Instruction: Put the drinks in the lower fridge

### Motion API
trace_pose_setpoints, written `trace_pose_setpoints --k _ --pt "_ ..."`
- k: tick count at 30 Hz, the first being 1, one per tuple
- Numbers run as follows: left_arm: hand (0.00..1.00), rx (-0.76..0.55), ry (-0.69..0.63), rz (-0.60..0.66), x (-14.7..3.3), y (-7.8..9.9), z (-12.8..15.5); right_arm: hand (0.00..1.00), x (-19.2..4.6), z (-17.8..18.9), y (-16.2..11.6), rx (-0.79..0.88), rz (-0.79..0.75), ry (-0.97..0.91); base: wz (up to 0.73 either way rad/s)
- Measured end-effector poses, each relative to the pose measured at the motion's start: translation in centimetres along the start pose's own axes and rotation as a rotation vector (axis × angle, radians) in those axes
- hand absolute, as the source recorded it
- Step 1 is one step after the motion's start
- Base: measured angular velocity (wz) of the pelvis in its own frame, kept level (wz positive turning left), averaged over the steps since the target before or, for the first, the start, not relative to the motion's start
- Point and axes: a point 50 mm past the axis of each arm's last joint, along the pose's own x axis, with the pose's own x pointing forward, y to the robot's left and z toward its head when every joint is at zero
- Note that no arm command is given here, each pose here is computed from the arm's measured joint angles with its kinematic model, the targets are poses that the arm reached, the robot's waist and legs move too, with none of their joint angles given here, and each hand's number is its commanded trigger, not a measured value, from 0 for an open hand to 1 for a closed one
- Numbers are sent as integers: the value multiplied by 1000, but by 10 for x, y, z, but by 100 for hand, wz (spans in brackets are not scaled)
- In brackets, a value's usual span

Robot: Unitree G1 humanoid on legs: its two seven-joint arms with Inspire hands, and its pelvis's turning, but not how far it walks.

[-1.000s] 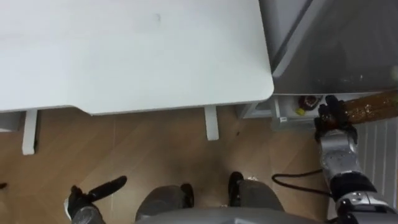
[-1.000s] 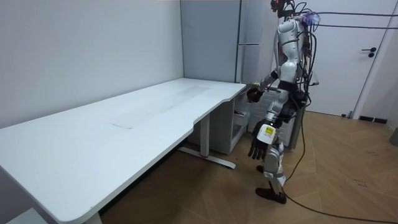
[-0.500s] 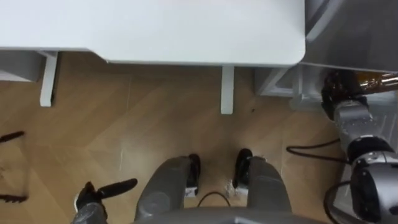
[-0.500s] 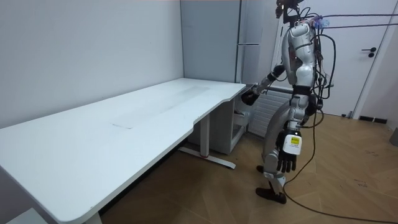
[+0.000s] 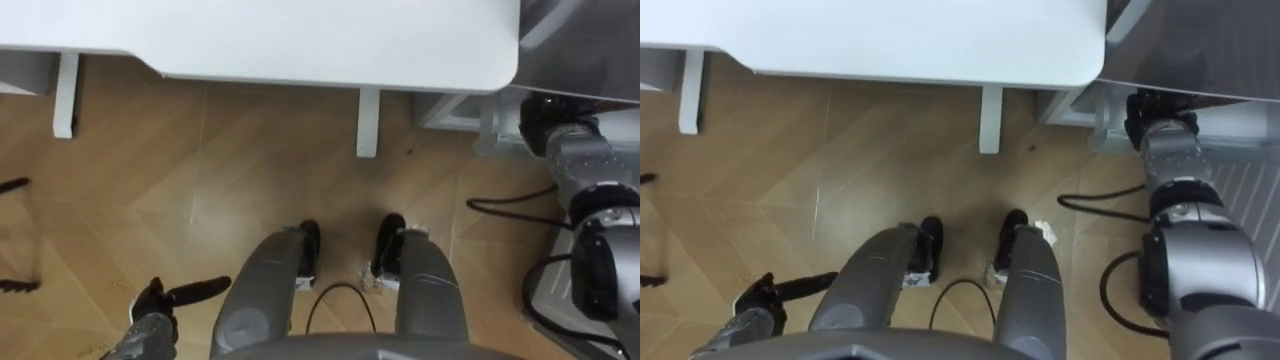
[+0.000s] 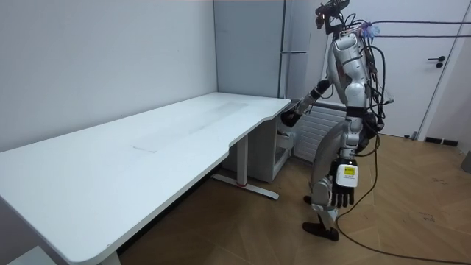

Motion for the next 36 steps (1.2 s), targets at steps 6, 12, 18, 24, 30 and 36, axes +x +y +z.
trace_pose_setpoints --k 6,12,18,24,30,36 --pt "0 -1 1 13 0 -1 0 0 0 -1 2 10 6 9 0" --pt "0 -11 -24 12 0 0 8 0 0 -1 8 31 16 14 0" --pt "0 -6 -37 42 0 5 11 0 0 5 8 33 -2 3 0" --pt "0 -6 -55 32 0 2 15 0 0 13 11 25 13 -18 0" --pt "0 -2 -44 33 -1 4 11 0 0 18 11 17 25 -32 0" --pt "0 1 -29 29 -2 6 6 0 0 18 11 17 28 -32 0"
